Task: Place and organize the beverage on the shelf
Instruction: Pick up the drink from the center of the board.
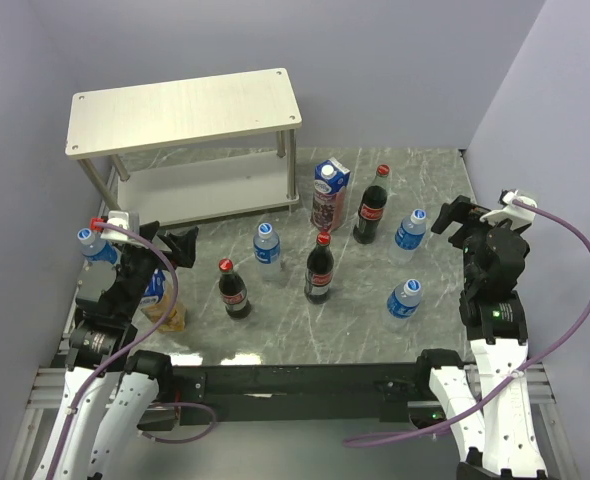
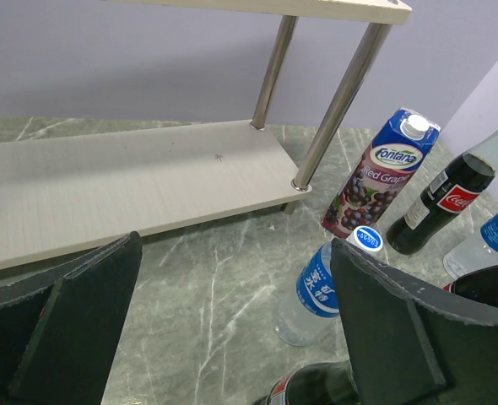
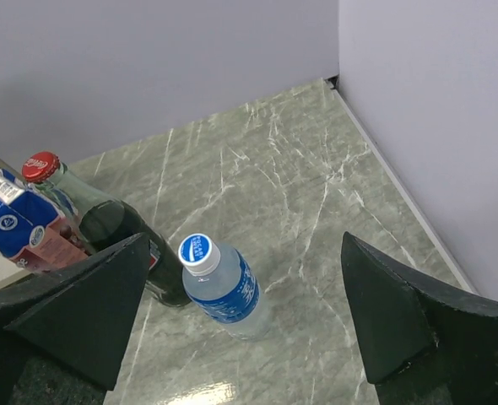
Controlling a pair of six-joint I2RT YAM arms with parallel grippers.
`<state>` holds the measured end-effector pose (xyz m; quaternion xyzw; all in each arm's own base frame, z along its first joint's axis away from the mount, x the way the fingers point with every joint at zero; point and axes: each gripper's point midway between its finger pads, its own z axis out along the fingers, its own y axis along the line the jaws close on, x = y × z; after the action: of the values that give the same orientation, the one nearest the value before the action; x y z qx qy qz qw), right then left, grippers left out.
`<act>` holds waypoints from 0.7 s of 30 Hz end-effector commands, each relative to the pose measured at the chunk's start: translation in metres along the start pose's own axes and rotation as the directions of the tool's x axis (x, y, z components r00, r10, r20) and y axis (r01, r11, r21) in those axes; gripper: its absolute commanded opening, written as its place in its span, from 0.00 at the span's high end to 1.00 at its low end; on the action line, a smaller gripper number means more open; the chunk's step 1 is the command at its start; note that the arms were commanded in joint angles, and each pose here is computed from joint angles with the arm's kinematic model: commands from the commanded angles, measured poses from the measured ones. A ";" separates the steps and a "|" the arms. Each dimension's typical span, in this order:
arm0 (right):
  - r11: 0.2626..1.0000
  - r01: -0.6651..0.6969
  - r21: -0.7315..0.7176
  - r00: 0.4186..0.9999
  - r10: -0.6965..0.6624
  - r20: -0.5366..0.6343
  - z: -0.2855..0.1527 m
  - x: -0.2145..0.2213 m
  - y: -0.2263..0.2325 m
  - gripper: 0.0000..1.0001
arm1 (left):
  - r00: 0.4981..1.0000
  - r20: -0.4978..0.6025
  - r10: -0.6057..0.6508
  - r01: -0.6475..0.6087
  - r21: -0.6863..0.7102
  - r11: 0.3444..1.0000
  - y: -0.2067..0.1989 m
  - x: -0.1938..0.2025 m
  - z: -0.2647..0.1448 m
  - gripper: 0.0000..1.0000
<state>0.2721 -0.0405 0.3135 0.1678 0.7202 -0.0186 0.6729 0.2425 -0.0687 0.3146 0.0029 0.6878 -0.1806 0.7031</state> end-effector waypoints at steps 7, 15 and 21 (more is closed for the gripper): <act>1.000 -0.013 -0.020 0.997 0.015 0.069 -0.008 -0.028 0.006 0.00 | 0.999 0.041 0.008 -0.009 0.025 1.000 -0.005 -0.011 0.000 0.01; 1.000 -0.001 -0.027 0.997 0.003 0.076 -0.009 -0.027 0.006 0.00 | 0.999 0.032 0.008 -0.009 0.028 1.000 -0.005 -0.009 0.001 0.01; 0.993 0.065 -0.095 0.996 -0.059 0.067 -0.010 -0.022 0.015 0.00 | 0.999 0.041 0.008 -0.010 0.031 0.999 -0.006 -0.011 -0.001 0.01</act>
<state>0.2698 -0.0366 0.3177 0.1489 0.7195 -0.0165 0.6782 0.2420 -0.0699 0.3146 0.0055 0.6878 -0.1830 0.7024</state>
